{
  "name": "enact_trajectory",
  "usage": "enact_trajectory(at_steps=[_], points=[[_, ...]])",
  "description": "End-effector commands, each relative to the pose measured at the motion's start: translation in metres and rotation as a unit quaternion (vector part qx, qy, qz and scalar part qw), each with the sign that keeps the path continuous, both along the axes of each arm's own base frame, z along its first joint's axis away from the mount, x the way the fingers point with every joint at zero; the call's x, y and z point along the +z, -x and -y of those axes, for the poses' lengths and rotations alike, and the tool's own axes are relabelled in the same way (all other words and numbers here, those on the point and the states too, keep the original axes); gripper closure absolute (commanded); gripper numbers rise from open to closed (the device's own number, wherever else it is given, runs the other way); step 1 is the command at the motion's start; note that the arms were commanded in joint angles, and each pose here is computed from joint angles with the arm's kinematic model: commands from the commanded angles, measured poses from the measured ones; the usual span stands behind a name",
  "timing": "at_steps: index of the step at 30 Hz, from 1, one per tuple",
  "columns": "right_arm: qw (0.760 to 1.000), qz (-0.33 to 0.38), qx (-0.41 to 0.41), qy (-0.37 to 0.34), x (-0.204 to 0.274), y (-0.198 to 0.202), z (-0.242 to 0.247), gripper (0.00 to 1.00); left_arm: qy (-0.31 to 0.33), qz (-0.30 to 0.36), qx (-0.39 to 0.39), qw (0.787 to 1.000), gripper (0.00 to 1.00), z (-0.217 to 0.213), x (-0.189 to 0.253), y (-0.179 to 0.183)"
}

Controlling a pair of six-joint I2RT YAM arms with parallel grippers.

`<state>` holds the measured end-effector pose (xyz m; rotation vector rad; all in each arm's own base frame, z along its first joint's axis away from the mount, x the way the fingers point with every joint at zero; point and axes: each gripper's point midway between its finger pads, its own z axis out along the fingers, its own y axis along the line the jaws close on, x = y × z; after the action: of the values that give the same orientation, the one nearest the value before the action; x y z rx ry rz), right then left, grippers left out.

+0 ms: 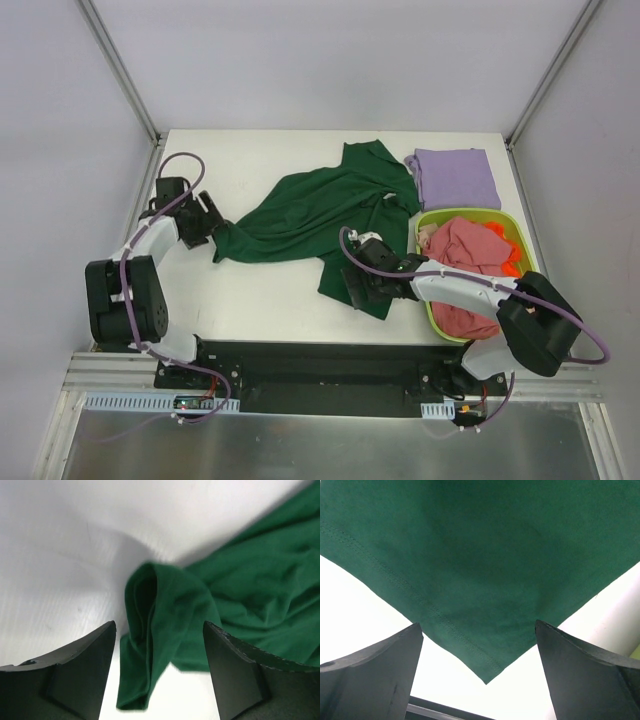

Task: Fold and stack the t-shirts
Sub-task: Flatten out the tshirt

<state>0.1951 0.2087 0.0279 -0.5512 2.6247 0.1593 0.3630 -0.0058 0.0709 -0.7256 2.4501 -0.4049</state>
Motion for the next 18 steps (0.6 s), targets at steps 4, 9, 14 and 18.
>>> enact_trajectory(at_steps=[4,9,14,18], points=[[1.000,0.015,0.010,0.001,0.011,-0.006,-0.003,0.04,0.029,0.023,0.004,0.999,0.24,0.019,0.009,0.062],[1.000,0.016,0.017,0.000,0.012,-0.007,-0.005,0.04,0.014,0.054,0.016,0.998,0.09,0.020,0.005,0.092],[1.000,0.010,0.018,-0.004,0.011,-0.005,-0.008,0.04,-0.008,0.052,0.022,0.998,0.22,0.012,-0.001,0.088],[1.000,0.010,0.018,-0.012,0.012,-0.004,-0.009,0.04,-0.013,0.022,0.012,1.000,0.39,0.009,-0.012,0.075]])
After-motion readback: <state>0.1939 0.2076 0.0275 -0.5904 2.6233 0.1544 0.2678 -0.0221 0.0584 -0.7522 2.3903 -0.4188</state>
